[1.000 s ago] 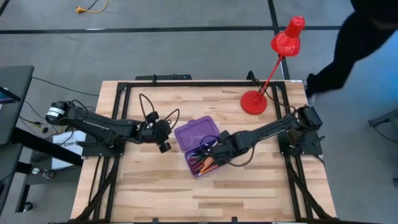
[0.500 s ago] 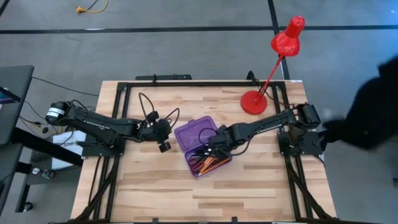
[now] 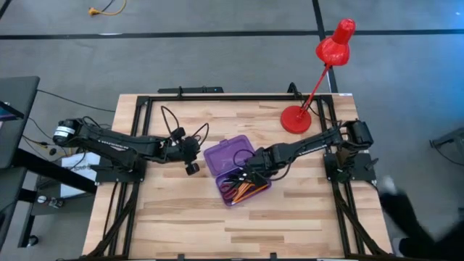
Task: Pick & place school supplies into a supply box
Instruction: Close the purple supply box
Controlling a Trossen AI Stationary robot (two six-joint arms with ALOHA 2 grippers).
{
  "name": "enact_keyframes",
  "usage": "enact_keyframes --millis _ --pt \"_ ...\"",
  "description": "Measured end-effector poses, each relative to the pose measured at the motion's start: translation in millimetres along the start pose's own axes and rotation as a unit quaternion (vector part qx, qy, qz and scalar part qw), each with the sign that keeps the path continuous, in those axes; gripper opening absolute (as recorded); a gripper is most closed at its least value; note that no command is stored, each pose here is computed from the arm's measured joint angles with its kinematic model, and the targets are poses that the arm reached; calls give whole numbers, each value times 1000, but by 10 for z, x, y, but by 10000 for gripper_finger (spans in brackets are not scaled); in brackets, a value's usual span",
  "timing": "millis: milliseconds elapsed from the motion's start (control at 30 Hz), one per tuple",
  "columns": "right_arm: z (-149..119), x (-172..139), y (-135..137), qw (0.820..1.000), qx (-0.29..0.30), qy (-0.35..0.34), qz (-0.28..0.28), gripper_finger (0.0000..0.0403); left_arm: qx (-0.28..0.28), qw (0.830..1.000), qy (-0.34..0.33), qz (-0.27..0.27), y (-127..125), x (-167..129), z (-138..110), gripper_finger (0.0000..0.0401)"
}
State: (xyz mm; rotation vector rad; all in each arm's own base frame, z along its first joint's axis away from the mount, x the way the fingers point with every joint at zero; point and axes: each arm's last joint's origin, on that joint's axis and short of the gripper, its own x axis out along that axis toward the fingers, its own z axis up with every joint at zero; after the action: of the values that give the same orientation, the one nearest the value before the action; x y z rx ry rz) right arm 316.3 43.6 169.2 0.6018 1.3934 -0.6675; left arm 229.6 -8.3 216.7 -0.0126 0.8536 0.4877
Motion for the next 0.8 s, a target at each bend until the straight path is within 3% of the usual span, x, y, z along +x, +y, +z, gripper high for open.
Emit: enact_keyframes --millis 233,367,467,600,800 --pt "-24 92 -5 999 -16 13 26 66 -9 1000 -1 5 56 29 26 83" --pt "-21 94 -3 998 -49 7 26 14 -15 1000 -4 -3 65 37 41 83" --pt "7 96 -12 996 -81 -9 19 8 -17 1000 -3 -6 66 39 41 83" --pt "49 99 -47 992 -122 -16 10 3 -47 997 21 -60 127 81 52 83" --pt "162 109 -125 993 -119 -26 2 2 -105 982 58 -144 276 154 76 83"
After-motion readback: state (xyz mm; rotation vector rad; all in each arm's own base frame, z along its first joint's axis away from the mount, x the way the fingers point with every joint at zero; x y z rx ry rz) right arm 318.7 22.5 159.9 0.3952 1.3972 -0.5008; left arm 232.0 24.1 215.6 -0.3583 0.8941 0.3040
